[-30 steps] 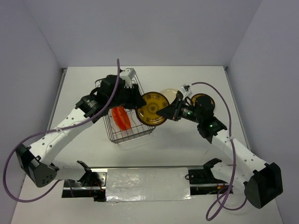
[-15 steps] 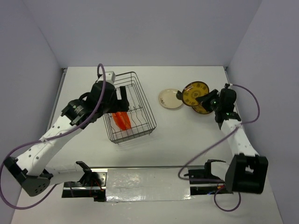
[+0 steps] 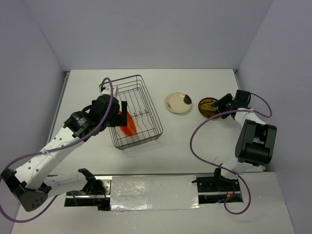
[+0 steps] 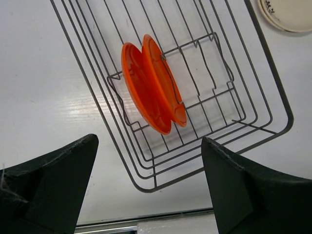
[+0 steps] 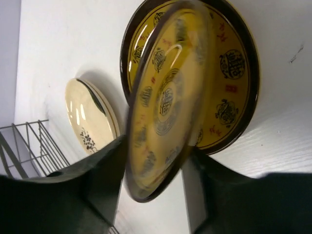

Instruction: Unload the plates from the dish rack

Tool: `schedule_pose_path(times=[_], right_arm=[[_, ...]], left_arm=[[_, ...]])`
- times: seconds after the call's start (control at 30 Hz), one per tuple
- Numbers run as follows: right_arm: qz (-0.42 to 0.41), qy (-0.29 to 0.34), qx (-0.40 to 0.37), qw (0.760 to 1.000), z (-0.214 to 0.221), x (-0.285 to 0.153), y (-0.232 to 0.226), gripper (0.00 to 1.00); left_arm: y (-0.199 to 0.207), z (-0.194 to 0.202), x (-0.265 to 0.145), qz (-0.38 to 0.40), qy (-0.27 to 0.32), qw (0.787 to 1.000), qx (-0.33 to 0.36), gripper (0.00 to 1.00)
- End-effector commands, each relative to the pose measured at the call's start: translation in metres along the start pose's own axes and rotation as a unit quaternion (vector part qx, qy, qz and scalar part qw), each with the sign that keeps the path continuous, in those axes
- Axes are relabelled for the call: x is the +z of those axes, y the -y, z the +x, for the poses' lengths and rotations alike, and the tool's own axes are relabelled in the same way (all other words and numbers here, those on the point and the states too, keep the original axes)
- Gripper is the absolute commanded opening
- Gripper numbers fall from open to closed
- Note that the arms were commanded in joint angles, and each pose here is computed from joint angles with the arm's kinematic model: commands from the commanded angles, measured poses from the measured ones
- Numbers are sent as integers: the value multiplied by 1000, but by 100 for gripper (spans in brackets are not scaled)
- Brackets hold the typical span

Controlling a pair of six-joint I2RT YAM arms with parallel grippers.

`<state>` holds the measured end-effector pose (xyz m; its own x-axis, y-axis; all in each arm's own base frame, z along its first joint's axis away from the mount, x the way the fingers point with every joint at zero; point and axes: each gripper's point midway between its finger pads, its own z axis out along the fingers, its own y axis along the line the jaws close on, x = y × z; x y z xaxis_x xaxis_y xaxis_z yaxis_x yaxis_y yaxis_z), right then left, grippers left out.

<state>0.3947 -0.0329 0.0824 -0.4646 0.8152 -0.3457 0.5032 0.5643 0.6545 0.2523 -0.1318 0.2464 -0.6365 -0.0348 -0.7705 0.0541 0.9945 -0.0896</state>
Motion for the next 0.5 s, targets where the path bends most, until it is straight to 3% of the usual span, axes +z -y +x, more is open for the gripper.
schedule_pose_path(times=[0.0,0.07,0.27,0.3,0.47], right_arm=[[6,23,-16,1000,-17,-4,-5,60],[24,32,-23,999,-20,-6,-1,66],[154,53,-73,984,-21,-25,25,68],[165,56,-80,981,-21,-27,28,74],[189,60,-89,976,-11,-38,31,74]], left_arm=[[1,-2,5,-2,8,1000,7,100],[3,3,8,4,2,1000,9,100],[-1,4,6,-7,-4,1000,2,99],[-1,4,6,-7,-3,1000,0,100],[1,1,4,-6,0,1000,-16,100]])
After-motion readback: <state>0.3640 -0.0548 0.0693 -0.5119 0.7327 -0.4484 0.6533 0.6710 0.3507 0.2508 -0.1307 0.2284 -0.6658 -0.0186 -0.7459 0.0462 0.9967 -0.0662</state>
